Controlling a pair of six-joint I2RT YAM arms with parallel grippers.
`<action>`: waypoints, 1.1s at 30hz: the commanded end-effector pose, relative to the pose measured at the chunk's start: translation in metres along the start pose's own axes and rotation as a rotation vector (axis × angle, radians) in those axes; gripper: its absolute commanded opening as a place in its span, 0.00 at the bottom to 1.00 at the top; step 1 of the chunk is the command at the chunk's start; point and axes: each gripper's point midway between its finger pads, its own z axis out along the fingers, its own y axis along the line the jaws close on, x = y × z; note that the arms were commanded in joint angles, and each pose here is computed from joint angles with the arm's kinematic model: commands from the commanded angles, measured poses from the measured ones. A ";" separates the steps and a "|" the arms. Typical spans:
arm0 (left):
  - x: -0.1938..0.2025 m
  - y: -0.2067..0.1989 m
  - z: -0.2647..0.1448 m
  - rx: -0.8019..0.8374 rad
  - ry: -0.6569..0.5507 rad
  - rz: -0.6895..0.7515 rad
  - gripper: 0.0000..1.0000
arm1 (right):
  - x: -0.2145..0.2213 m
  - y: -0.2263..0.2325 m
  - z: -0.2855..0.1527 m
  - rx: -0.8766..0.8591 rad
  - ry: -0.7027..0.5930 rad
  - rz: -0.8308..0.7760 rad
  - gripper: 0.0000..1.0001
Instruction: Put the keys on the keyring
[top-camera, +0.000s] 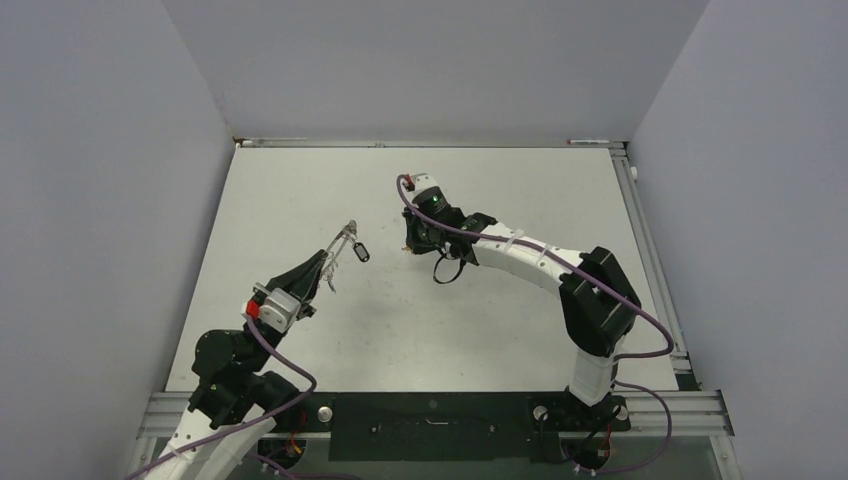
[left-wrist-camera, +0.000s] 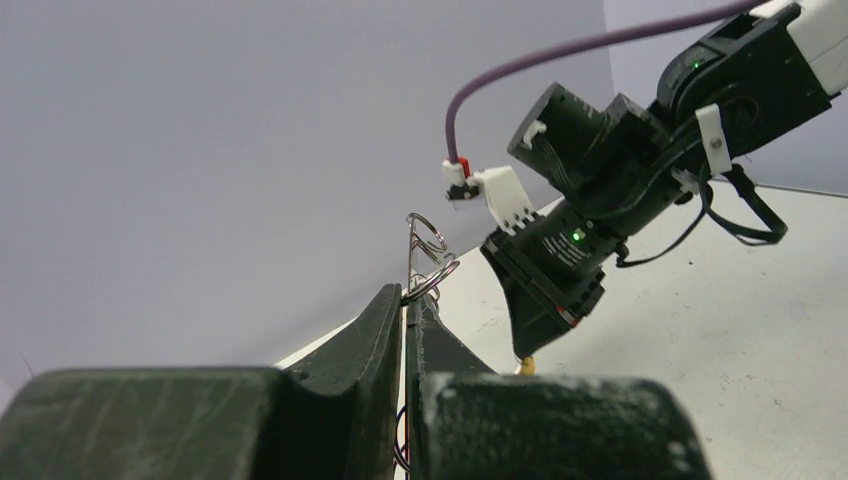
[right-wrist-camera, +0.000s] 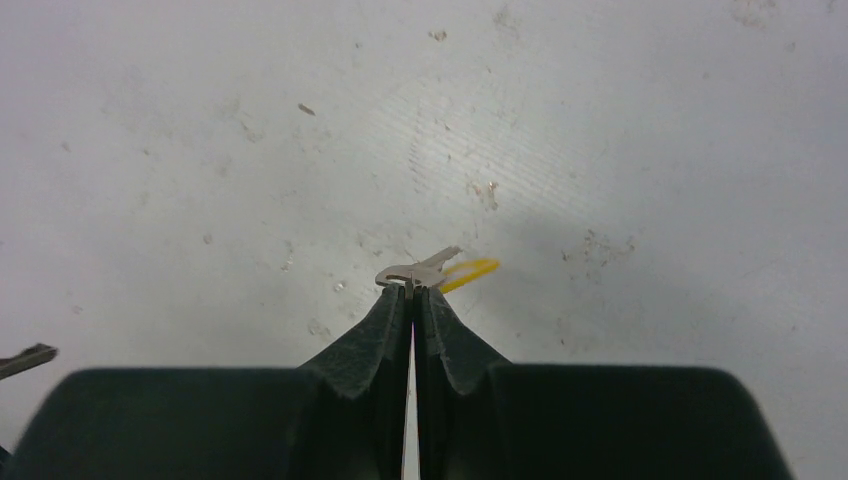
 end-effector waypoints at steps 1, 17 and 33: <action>-0.021 0.003 0.004 -0.001 -0.068 0.000 0.00 | 0.025 -0.009 0.005 0.015 0.037 -0.008 0.05; -0.024 -0.008 0.005 0.053 -0.084 -0.017 0.00 | 0.036 -0.018 -0.022 0.003 0.044 -0.016 0.05; -0.023 -0.056 0.009 0.262 -0.091 -0.078 0.00 | 0.088 -0.032 -0.042 -0.005 0.047 0.081 0.05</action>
